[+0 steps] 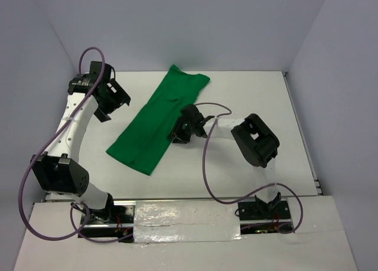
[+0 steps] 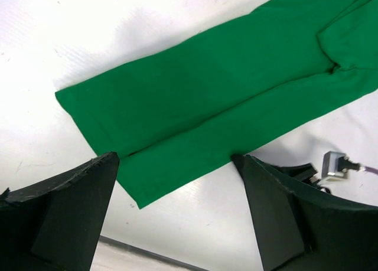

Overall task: Fold and stack the t-shirts
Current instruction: Rotate the tshirt 90 degrees

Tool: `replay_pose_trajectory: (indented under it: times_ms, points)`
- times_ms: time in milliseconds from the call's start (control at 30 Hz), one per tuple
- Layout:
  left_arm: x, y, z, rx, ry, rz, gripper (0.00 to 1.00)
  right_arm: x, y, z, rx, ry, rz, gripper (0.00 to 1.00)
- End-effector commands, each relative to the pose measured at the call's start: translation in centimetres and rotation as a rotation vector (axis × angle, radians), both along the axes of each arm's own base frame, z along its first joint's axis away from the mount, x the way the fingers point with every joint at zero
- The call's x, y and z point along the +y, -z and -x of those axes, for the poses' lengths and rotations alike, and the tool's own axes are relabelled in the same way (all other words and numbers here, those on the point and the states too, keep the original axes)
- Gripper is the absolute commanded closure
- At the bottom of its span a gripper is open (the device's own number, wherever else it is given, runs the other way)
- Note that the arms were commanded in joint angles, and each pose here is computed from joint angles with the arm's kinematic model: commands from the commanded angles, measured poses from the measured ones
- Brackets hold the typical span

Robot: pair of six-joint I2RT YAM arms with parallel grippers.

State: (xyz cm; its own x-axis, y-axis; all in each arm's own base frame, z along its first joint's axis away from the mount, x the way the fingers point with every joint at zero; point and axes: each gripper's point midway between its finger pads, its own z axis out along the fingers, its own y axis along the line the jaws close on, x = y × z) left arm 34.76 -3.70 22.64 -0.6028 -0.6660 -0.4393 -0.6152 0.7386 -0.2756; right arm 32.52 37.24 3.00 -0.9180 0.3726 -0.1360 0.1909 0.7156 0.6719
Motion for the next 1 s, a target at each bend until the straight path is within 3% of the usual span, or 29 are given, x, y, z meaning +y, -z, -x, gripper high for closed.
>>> replay_pose_trajectory:
  times_ms: [0, 100, 133, 200, 233, 433, 600, 700, 800, 867, 967]
  points:
    - [0.7, -0.5, 0.9, -0.016, -0.009, -0.024, 0.01, 0.0, 0.8, -2.6, -0.018, 0.073, 0.012, 0.56]
    - [0.6, -0.2, 0.8, -0.006, -0.008, -0.020, 0.01, 0.0, 2.2, -2.8, 0.010, 0.087, 0.037, 0.66]
    - [0.5, -0.1, 0.7, -0.005, -0.006, -0.017, 0.01, -0.1, 2.7, -2.9, 0.016, 0.097, 0.043, 0.76]
    - [0.6, 0.0, 0.8, -0.001, -0.004, -0.023, 0.00, -0.4, 2.9, -3.0, 0.025, 0.106, 0.055, 0.87]
    - [0.6, 0.1, 0.8, 0.001, -0.003, -0.022, 0.01, -0.7, 2.8, -3.0, 0.025, 0.111, 0.056, 0.99]
    - [0.3, 1.7, 2.1, 0.040, 0.016, -0.011, 0.01, -5.4, 2.5, -1.3, 0.037, 0.129, 0.076, 1.00]
    - [-0.8, 3.9, 3.3, 0.068, 0.037, 0.049, 0.01, -11.4, 4.0, 1.3, 0.067, 0.095, 0.194, 1.00]
    - [-2.0, 5.7, 4.3, 0.091, 0.059, 0.090, 0.01, -15.3, 4.4, 1.7, 0.084, 0.130, 0.207, 0.89]
    - [-4.4, 8.2, 5.7, 0.111, 0.142, 0.134, 0.01, -17.2, 3.7, 2.2, 0.088, 0.103, 0.193, 0.50]
    - [-6.1, 10.4, 7.5, 0.147, 0.215, 0.166, 0.01, -17.2, 2.8, 2.6, 0.067, 0.061, 0.199, 0.44]
    - [-6.9, 13.2, 8.6, 0.160, 0.248, 0.186, 0.02, -16.3, 1.4, 5.5, 0.058, 0.004, 0.187, 0.43]
